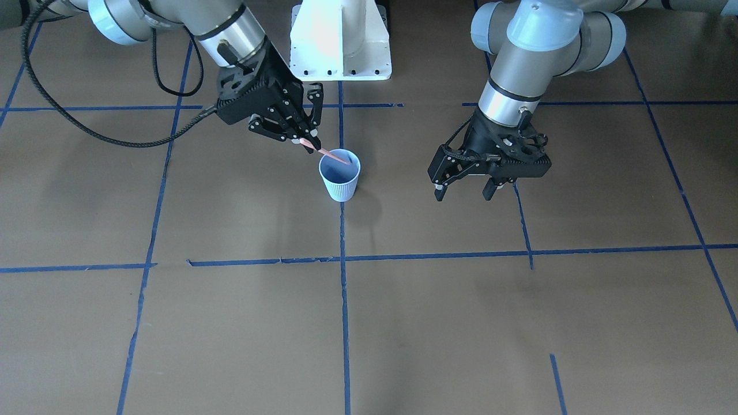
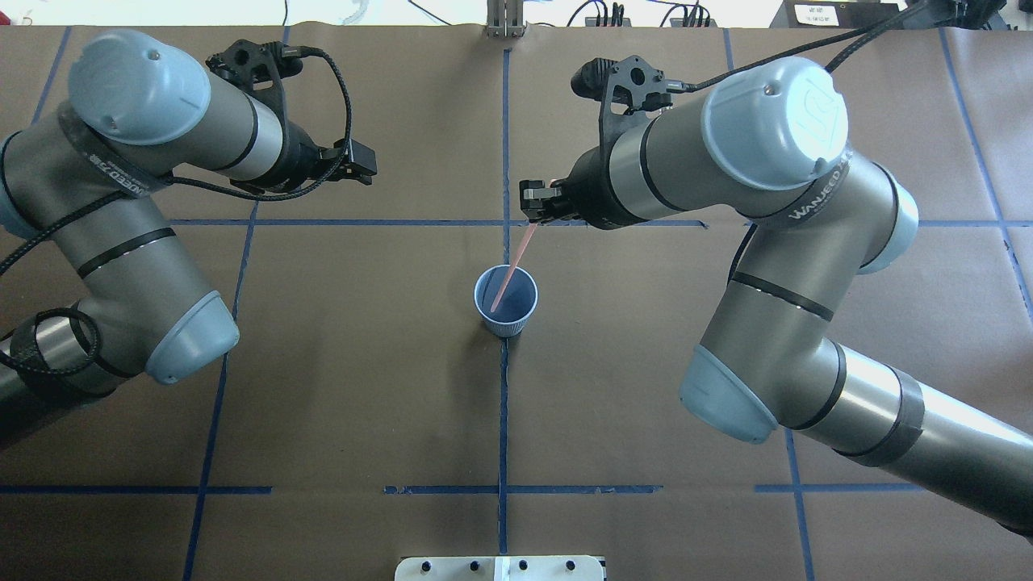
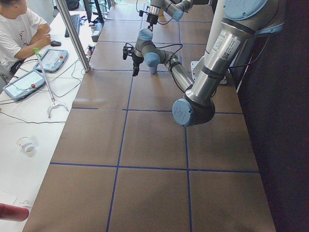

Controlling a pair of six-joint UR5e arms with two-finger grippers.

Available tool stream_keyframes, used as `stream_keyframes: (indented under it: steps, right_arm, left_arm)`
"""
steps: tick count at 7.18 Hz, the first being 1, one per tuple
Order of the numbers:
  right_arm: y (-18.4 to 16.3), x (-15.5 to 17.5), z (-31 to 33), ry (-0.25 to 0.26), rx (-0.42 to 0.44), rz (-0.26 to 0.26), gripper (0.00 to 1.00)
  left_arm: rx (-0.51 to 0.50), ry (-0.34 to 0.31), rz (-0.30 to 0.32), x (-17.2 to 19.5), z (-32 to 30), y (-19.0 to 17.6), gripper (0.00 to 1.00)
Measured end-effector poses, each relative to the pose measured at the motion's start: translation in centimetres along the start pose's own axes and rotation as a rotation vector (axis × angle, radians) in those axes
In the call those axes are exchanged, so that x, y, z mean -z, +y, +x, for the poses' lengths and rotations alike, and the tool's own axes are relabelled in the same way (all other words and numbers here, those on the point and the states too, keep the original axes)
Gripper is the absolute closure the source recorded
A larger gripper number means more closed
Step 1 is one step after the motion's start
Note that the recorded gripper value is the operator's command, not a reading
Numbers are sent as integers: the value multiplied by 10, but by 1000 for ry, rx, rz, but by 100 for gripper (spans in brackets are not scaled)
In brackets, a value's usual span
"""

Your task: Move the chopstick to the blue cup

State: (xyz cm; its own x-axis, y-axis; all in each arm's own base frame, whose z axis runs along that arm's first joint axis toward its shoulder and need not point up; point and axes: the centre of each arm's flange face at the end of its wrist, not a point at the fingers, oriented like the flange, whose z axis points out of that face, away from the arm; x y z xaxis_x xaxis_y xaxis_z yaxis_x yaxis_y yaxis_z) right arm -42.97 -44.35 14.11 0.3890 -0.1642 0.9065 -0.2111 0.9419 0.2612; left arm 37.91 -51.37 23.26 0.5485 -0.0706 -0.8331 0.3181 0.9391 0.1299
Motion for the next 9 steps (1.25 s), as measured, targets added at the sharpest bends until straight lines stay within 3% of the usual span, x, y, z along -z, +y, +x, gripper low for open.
stream_keyframes:
  steps: [3,5,7,9]
  right_arm:
    - [18,-29,-3,41,12,11,0]
    - [-4,-6,18,32,-3,16,0]
    - [-53,37,108,67,24,-48,0]
    - [-82,80,229,160,99,-131,0]
  left_arm:
    - [-1,8,5,6,1,-1,0]
    - [-61,-23,9,4,-24,-9,0]
    - [-216,-111,-34,-3,-107,-28,0]
    - [-362,-165,-136,13,-228,-57,0]
